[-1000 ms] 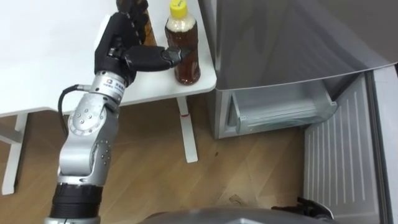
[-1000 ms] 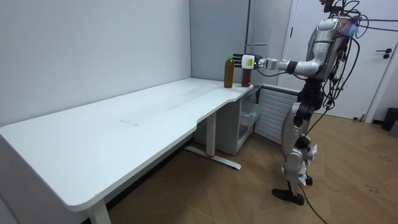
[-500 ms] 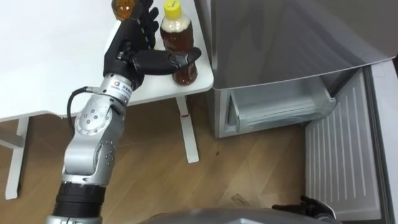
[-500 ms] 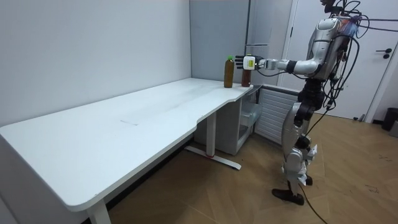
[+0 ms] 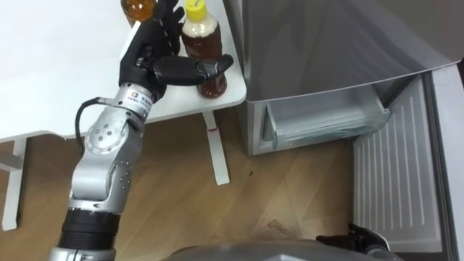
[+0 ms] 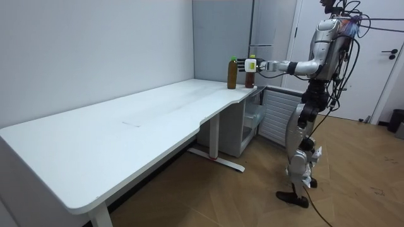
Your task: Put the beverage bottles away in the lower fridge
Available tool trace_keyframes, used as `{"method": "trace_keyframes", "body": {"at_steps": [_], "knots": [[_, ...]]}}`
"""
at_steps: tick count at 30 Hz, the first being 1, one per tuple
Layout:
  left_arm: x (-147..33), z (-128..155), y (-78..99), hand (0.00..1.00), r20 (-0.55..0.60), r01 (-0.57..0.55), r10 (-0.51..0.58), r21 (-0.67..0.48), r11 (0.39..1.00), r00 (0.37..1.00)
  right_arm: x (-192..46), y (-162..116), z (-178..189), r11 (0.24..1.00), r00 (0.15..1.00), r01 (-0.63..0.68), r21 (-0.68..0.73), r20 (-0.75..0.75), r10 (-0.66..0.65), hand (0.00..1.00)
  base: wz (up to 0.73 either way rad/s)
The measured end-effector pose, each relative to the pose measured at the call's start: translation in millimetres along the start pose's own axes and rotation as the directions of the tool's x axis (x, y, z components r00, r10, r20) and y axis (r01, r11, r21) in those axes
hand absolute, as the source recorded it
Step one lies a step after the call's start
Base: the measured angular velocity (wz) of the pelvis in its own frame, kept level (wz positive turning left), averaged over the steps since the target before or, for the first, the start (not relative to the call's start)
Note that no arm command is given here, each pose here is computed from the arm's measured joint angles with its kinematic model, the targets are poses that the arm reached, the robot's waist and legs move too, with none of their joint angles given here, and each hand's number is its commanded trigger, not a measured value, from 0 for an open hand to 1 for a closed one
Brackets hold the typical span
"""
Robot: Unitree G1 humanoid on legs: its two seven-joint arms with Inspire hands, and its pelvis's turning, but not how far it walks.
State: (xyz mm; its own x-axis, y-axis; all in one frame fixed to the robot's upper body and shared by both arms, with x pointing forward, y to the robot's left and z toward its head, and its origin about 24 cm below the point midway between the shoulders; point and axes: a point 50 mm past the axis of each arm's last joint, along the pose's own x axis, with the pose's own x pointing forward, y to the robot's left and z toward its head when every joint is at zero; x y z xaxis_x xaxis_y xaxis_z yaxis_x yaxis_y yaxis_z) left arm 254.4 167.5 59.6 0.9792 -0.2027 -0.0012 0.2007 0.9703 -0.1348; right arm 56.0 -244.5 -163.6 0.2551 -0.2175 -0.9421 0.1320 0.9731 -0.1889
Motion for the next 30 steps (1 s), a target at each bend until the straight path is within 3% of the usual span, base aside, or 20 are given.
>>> {"method": "trace_keyframes", "body": {"at_steps": [20, 30], "knots": [[1.1, -10, 2.3, 0.00, -0.046, 0.005, -0.005, -0.007, 1.000, 0.999, 0, 0, -2, 1.000, 1.000, 0.001, -0.003, -0.009, -0.001, 0.00, 0.00], [22.6, 3, 1.0, 0.00, -0.008, -0.001, 0.001, 0.008, 1.000, 1.000, 0, -1, -3, 0.999, 1.000, 0.010, -0.051, -0.010, -0.010, 0.00, -0.02]]}}
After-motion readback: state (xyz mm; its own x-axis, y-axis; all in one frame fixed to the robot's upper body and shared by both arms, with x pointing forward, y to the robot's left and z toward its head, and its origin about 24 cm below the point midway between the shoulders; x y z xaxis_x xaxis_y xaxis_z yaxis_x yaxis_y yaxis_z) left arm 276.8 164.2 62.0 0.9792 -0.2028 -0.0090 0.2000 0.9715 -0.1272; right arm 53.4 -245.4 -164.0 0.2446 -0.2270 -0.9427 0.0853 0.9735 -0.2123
